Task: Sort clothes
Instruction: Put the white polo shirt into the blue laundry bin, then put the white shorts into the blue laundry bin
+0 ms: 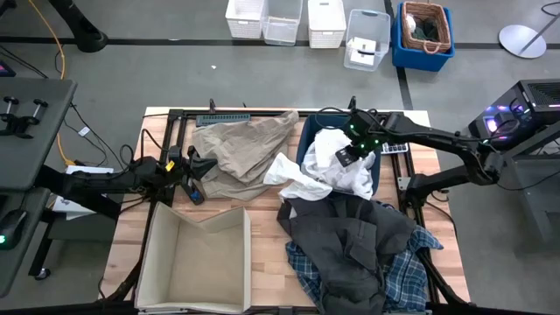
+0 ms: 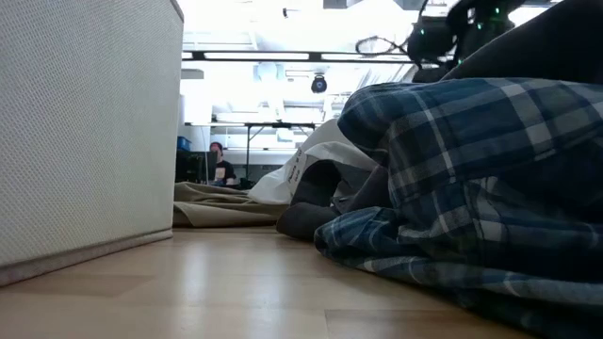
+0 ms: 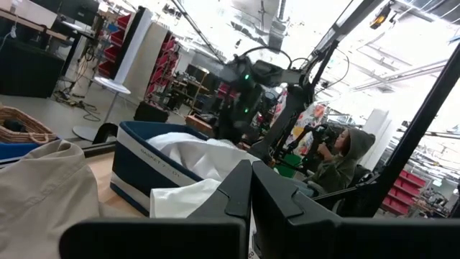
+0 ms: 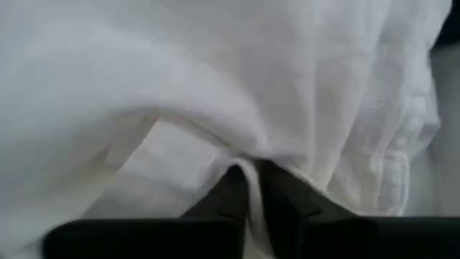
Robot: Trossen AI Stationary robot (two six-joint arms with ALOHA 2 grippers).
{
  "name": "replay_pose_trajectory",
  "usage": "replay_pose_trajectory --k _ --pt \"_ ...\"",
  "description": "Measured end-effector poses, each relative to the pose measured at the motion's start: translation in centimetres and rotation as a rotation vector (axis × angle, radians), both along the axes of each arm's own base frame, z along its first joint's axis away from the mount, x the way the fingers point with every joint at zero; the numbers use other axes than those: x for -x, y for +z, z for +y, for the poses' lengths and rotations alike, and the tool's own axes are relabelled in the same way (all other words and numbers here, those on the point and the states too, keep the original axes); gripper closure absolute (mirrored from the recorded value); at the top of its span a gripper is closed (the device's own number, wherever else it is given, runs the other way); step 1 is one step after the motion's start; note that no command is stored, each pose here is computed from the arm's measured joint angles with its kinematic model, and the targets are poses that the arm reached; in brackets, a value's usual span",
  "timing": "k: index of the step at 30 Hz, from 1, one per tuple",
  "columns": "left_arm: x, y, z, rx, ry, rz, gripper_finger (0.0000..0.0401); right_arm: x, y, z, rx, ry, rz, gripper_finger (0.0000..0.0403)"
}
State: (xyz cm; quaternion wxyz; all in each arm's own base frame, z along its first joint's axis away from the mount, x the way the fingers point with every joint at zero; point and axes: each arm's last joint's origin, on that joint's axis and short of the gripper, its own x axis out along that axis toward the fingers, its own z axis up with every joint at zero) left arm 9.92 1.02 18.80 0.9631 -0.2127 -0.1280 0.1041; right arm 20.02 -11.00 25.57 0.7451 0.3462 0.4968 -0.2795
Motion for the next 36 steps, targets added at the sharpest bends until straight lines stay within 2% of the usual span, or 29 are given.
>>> replay_pose_trajectory --k 4,7,10,13,16,21,25,29,36 --pt "0.0 0.0 0.0 0.000 0.000 0.000 0.0401 -0.1 2.9 0.3 0.067 0.161 0.016 0.0278" --pt "0.0 0.0 0.0 0.000 0.000 0.000 0.0401 0.0 5.8 0.7 0.182 0.270 0.067 0.0223" --pt "0.0 0.0 0.0 0.000 0.000 0.000 0.0401 0.3 9.1 0.6 0.294 0.289 0.066 0.0178" --pt "0.0 0.0 0.0 0.000 0.000 0.000 0.0401 -0.5 12.4 0.6 0.331 0.282 -0.137 0.0150" --pt "0.0 0.0 0.0 0.000 0.000 0.000 0.0401 -3.9 13.9 1.2 0.329 0.339 -0.345 0.0141" --pt "0.0 0.0 0.0 0.000 0.000 0.000 0.0401 -11.5 11.4 3.5 0.281 0.597 -0.419 0.0139" --pt "0.0 0.0 0.0 0.000 0.000 0.000 0.0401 -16.5 8.4 4.6 0.279 0.726 -0.356 0.0139" --pt "0.0 0.0 0.0 0.000 0.000 0.000 0.0401 -19.7 5.1 3.4 0.283 0.742 -0.202 0.0139" --pt "0.0 0.0 0.0 0.000 0.000 0.000 0.0401 -22.7 2.0 0.5 0.223 0.753 0.000 0.0139"
